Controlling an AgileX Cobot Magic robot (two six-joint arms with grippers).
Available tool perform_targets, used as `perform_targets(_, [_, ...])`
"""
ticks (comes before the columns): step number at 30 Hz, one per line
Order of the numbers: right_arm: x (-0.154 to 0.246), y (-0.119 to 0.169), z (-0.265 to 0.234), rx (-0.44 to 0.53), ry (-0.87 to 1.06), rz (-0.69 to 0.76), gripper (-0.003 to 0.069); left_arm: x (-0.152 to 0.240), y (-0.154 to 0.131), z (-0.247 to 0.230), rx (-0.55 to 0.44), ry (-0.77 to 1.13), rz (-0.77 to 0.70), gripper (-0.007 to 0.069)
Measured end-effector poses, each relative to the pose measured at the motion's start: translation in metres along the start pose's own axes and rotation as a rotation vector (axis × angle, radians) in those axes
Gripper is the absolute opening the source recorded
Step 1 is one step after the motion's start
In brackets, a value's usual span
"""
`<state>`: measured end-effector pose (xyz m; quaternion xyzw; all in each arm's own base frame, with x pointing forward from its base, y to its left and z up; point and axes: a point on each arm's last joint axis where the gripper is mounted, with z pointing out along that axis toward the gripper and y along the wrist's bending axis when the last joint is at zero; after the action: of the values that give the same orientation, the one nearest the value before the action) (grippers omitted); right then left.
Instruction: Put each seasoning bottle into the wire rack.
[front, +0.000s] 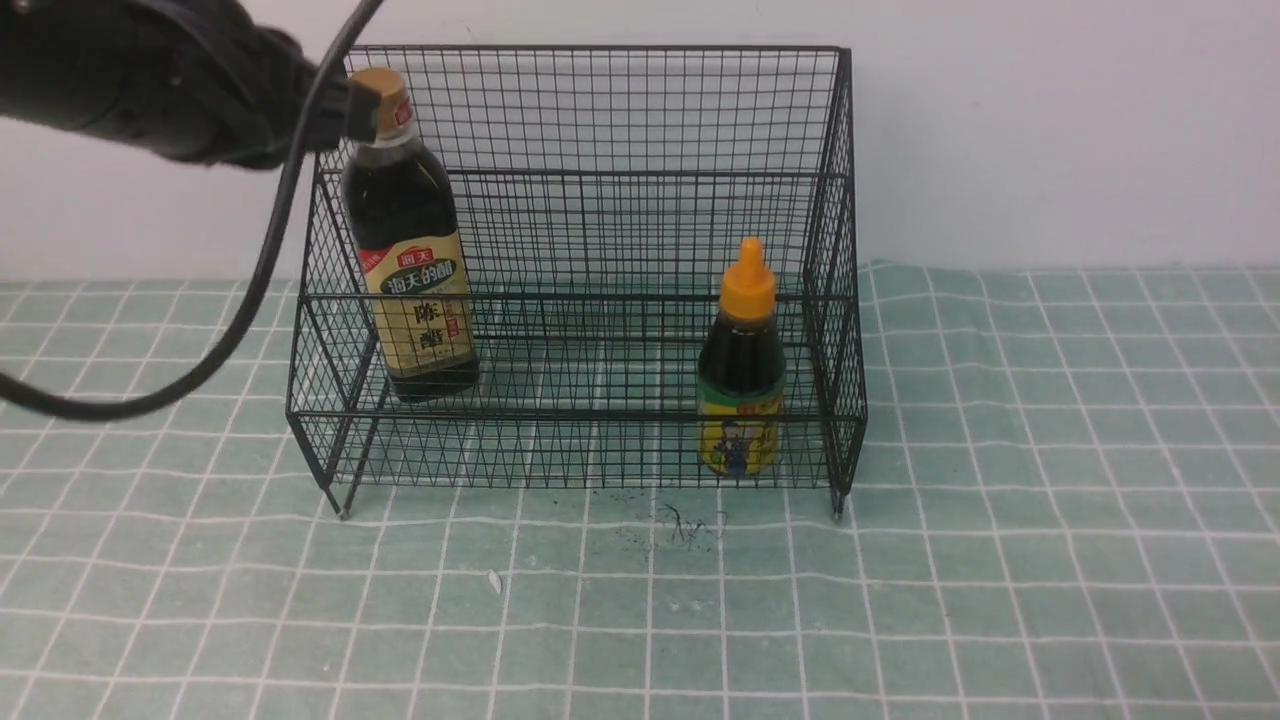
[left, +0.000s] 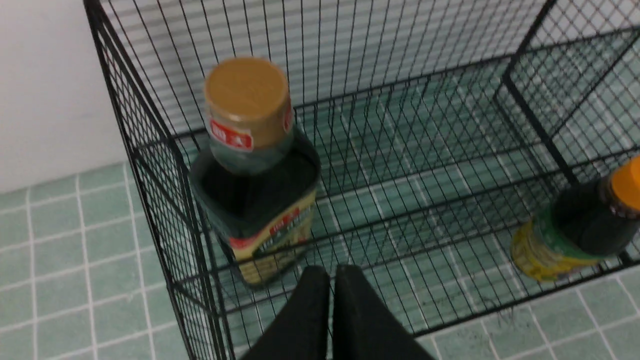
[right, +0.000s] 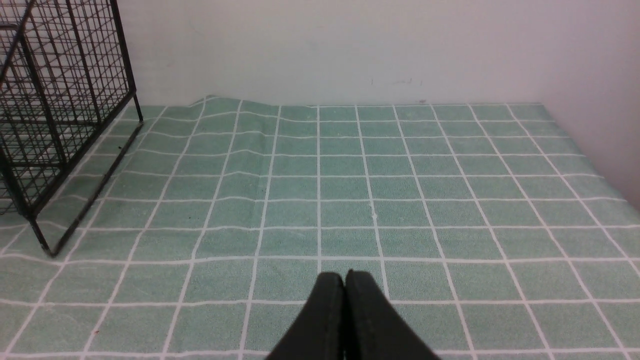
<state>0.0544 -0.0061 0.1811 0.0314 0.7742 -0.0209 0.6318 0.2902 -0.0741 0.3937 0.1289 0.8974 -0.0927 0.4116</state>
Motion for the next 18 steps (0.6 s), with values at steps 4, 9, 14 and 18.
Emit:
perform_targets(4, [0.0, 0.0, 0.0, 0.0, 0.0, 0.0, -0.0015, 0.006, 0.002, 0.021, 0.005, 0.076, -0.009, -0.0006])
perform_targets(9, [0.0, 0.0, 0.0, 0.0, 0.0, 0.0, -0.0015, 0.016, 0.007, 0.066, 0.008, 0.177, -0.03, -0.0006])
perform_targets(14, [0.0, 0.0, 0.0, 0.0, 0.0, 0.0, -0.0015, 0.022, 0.01, 0.092, 0.002, 0.209, -0.037, -0.0006])
perform_targets(18, [0.0, 0.0, 0.0, 0.0, 0.0, 0.0, -0.0015, 0.024, 0.014, 0.108, -0.018, 0.204, -0.023, -0.0006])
